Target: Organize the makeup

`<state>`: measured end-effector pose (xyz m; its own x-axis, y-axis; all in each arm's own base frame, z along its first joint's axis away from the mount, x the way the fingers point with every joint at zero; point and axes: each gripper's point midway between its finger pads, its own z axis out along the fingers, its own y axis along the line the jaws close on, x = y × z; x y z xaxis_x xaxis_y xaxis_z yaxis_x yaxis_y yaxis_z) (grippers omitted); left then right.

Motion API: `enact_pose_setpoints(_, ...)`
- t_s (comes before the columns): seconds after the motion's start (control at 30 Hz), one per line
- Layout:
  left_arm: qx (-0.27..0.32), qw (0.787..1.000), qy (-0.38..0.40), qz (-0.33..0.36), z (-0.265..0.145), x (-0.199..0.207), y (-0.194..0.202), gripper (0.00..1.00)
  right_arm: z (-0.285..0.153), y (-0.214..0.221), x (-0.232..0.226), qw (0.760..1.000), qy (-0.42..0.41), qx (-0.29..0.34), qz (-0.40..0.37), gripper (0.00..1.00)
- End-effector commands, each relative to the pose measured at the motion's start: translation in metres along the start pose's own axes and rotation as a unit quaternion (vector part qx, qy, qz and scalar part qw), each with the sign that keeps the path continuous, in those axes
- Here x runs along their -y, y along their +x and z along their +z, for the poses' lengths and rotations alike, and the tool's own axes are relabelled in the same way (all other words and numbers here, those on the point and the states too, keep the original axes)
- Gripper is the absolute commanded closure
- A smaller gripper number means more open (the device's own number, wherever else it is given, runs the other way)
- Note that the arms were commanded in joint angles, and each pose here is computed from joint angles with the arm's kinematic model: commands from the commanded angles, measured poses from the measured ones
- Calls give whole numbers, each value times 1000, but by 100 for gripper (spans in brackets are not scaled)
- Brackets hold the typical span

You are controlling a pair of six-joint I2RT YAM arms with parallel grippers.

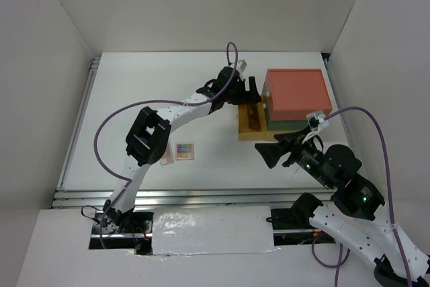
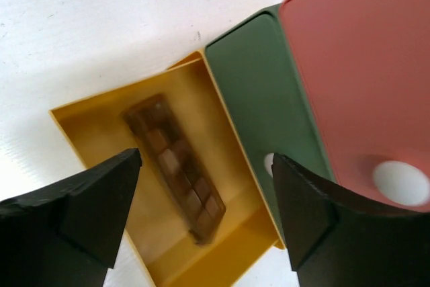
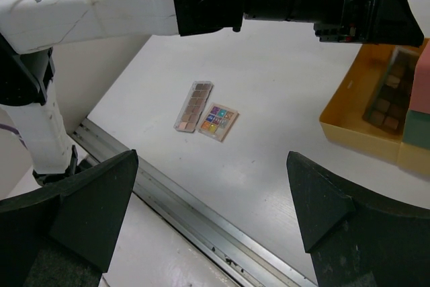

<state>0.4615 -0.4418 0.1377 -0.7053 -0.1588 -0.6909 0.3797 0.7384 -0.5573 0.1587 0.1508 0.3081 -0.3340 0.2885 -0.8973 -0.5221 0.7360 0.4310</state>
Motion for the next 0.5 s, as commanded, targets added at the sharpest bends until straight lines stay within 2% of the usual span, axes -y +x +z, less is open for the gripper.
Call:
enact_pose_setpoints(0.0, 60, 997, 41, 5, -35, 45, -50, 7, -1, -8, -3, 1000, -3, 11, -2, 0)
enact_pose_setpoints(0.2, 51, 999, -15, -3, -54, 33, -52, 4, -2, -7, -3, 1000, -3, 9, -2, 0)
enact_pose_setpoints(0.23, 84, 994, -68, -9, -67, 18, -68, 3, -2, -7, -2, 1000, -2, 10, -2, 0)
enact_pose_setpoints(0.33, 91, 976, -193, -35, -108, -23, -70, 1, -3, -6, -3, 1000, -5, 10, -2, 0)
enact_pose_setpoints(0.37, 111, 960, -254, -41, -123, -46, -72, 1, -4, -7, -2, 1000, -4, 12, -2, 0)
enact_pose_setpoints(0.4, 100, 949, -295, -42, -148, -62, -68, 1, -5, -7, -3, 1000, -6, 13, -2, 0)
enact_pose_setpoints(0.47, 79, 932, -353, -35, -170, -95, -52, 1, -6, -7, -3, 1000, -6, 13, -2, 0)
